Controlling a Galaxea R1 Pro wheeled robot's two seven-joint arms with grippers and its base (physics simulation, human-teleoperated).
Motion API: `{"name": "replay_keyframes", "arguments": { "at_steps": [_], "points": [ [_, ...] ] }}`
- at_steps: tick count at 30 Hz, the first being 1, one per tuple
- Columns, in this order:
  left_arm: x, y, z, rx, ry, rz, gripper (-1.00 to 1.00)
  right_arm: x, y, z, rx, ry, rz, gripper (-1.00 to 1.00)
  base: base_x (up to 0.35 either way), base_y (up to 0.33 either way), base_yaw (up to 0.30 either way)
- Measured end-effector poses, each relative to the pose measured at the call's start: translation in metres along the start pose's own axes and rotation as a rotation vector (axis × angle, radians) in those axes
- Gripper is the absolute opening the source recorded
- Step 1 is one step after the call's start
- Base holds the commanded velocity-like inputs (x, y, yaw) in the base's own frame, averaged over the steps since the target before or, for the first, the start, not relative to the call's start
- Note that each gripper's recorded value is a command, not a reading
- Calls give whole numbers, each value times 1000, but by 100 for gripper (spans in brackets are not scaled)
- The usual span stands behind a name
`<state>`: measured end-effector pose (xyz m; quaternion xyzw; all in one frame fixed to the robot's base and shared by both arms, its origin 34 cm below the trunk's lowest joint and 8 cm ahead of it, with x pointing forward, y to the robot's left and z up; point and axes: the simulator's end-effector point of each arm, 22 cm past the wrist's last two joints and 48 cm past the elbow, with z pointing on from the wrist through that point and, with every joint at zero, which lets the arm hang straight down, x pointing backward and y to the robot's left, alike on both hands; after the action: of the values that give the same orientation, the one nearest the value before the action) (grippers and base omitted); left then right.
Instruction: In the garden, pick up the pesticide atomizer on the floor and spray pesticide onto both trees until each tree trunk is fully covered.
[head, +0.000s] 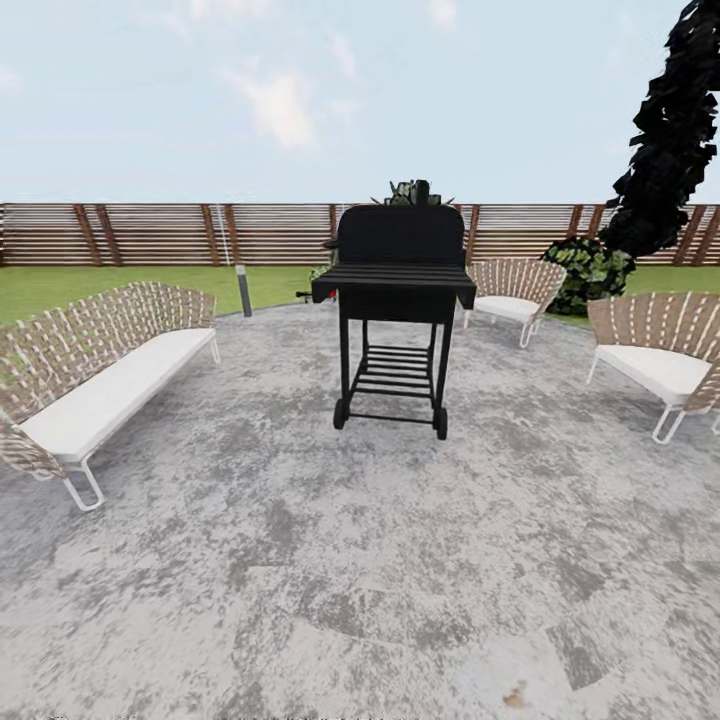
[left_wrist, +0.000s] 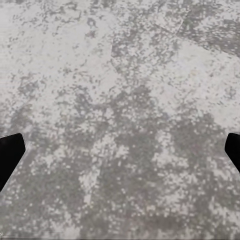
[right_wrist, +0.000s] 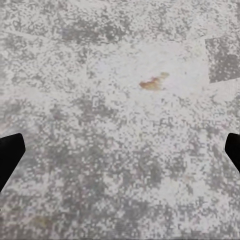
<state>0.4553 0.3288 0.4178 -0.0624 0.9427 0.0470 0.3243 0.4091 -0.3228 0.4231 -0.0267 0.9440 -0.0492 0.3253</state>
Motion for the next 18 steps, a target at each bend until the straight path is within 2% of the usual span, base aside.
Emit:
{"name": "replay_keyframes", "arguments": {
  "at_steps": [18],
  "points": [
    [37, -1, 26, -1, 23, 4, 100, 35, 5, 26, -2, 22, -2, 100, 0, 0, 176]
  ]
}}
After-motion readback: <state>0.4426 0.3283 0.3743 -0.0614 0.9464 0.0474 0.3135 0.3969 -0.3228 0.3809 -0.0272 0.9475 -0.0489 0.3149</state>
